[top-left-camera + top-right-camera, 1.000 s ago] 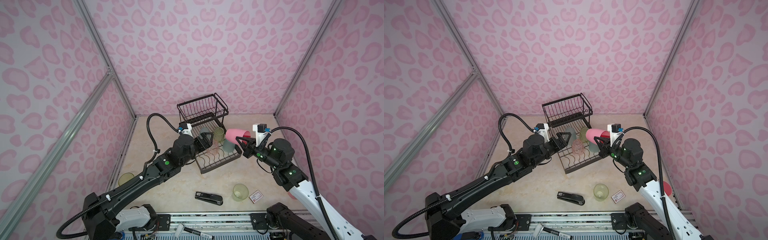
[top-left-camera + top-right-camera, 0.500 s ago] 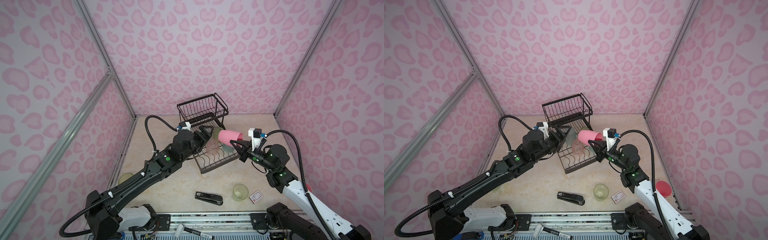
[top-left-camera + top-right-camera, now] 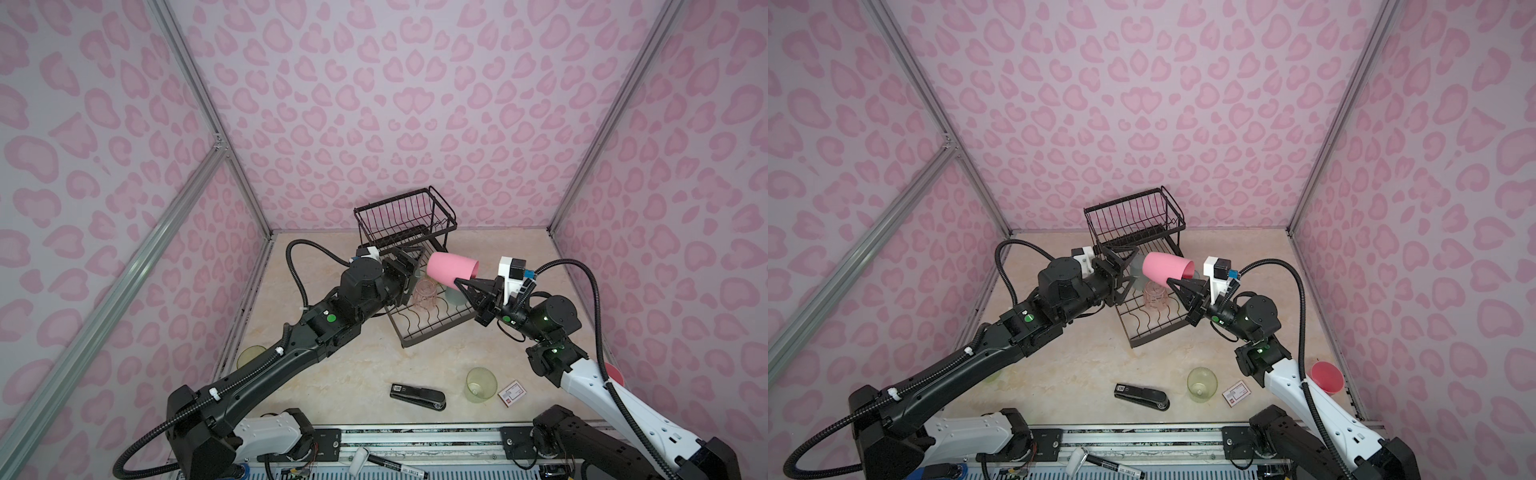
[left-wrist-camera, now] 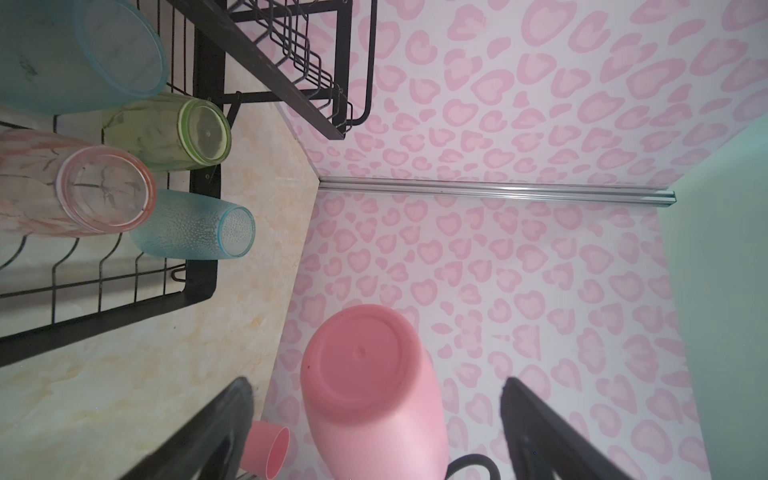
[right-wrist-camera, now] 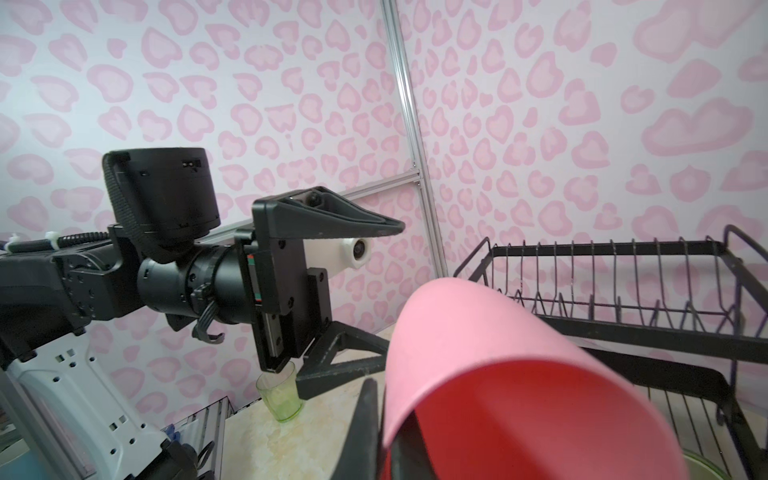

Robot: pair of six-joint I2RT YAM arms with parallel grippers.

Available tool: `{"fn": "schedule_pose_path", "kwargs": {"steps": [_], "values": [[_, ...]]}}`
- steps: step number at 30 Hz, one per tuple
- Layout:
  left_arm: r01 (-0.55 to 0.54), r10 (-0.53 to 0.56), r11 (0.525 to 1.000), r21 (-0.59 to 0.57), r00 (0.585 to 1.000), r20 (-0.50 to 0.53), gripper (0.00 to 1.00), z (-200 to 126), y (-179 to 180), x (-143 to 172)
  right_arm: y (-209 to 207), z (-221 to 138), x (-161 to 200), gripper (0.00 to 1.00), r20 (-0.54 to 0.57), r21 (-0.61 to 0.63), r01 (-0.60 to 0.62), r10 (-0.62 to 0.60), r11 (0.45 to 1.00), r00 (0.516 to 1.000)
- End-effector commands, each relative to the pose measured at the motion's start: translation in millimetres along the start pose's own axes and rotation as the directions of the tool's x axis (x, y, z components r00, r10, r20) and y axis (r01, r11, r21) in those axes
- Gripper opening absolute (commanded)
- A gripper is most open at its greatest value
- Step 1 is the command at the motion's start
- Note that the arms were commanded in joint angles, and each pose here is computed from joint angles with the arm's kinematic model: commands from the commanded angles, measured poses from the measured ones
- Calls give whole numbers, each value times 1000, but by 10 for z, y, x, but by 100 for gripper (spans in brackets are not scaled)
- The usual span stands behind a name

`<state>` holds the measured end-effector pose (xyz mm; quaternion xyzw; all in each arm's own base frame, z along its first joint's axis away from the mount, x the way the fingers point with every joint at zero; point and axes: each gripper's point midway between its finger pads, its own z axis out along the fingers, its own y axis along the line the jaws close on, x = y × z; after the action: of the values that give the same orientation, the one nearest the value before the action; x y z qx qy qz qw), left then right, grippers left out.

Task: Load cups into a dish rack
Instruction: Pick up the cup from the middle-right of the table.

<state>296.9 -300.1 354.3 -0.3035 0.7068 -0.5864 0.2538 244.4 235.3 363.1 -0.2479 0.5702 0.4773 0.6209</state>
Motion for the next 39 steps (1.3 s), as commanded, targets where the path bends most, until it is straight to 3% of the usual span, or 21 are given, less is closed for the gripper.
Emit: {"fn": "schedule_pose_path", "kwargs": {"steps": [1, 17, 30, 39], "values": [[42, -42, 999, 13, 999, -15, 95, 7, -64, 18, 106, 79, -90, 0, 27, -35, 46, -45, 998, 999], [45, -45, 999, 20, 999, 2, 87, -60, -28, -20, 285, 332, 78, 0, -36, -103, 27, -31, 994, 999], [33, -32, 999, -9, 998, 57, 63, -36, 192, -116, 248, 321, 245, 0, -89, -81, 7, -14, 997, 996], [11, -11, 1000, 5, 996, 93, 59, -69, 144, -180, 198, 345, 316, 0, -107, -64, -2, -5, 998, 994]]}}
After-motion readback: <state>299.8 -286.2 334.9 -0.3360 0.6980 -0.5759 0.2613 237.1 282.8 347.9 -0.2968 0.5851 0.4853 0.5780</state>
